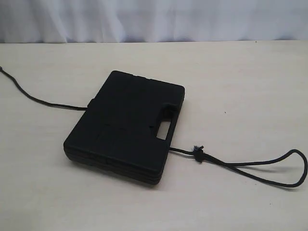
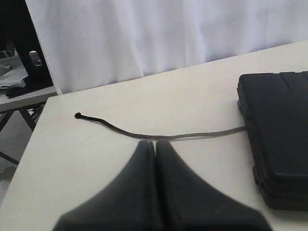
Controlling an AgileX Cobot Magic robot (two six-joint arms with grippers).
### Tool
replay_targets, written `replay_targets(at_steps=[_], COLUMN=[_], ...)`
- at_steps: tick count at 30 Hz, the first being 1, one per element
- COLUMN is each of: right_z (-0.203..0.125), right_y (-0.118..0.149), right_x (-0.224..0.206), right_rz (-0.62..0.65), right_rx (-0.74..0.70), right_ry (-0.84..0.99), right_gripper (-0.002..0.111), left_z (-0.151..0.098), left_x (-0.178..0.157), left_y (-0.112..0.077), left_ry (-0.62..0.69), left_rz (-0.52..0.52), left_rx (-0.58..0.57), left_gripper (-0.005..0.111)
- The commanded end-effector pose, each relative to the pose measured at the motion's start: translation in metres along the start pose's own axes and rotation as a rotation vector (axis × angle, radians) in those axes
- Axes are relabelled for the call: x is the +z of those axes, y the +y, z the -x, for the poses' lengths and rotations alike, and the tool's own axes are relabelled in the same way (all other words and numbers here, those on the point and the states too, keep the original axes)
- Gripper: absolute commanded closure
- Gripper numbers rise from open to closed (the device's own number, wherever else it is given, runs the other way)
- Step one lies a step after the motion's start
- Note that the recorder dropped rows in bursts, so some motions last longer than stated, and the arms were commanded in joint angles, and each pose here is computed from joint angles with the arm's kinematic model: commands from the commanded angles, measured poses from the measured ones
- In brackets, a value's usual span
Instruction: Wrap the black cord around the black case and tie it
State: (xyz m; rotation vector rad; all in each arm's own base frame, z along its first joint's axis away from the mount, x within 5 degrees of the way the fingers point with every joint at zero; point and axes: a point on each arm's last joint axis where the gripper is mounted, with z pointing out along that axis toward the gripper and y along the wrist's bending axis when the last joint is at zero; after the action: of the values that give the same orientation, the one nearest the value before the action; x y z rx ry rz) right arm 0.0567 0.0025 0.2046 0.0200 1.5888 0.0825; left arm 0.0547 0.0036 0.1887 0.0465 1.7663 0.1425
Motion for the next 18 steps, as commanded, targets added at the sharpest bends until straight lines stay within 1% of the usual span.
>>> replay_targets(at_steps=[1,2,3,5,9,10,12,14,18], right_z=[-0.001,-0.001,-0.001,-0.001,0.000,0.002,0.004,0.006,0.009], right_y=[0.000,0.000,0.000,0.000,0.000,0.000,0.000,0.000,0.000], right_x=[0.000,0.000,0.000,0.000,0.000,0.000,0.000,-0.001,-0.001], right_rz=[0.004,0.004,0.004,0.004,0.004,0.004,0.008,0.012,0.018], right_rx=[-0.011,-0.011,-0.011,-0.011,-0.011,-0.007,0.053,0.130,0.262], right_ry=[-0.001,-0.001,-0.001,-0.001,-0.014,-0.030,-0.056,-0.080,-0.104], right_gripper=[0.104,0.104,0.104,0.104,0.104,0.104,0.104,0.104,0.104], left_z=[0.008,0.012,0.017,0.023,0.035,0.037,0.041,0.044,0.053], left_x=[0.000,-0.001,-0.002,-0.003,-0.008,-0.010,-0.012,-0.015,-0.025], left_y=[0.002,0.002,0.003,0.004,0.013,0.015,0.019,0.022,0.031], left_ry=[-0.102,-0.146,-0.197,-0.274,-0.441,-0.476,-0.549,-0.611,-0.787], left_rz=[0.020,0.024,0.023,0.015,0.001,0.001,0.001,0.001,0.009], left_rx=[-0.001,-0.025,-0.077,-0.233,-0.674,-0.756,-0.849,-0.894,-0.971], left_gripper=[0.107,0.107,0.107,0.107,0.107,0.107,0.107,0.107,0.107])
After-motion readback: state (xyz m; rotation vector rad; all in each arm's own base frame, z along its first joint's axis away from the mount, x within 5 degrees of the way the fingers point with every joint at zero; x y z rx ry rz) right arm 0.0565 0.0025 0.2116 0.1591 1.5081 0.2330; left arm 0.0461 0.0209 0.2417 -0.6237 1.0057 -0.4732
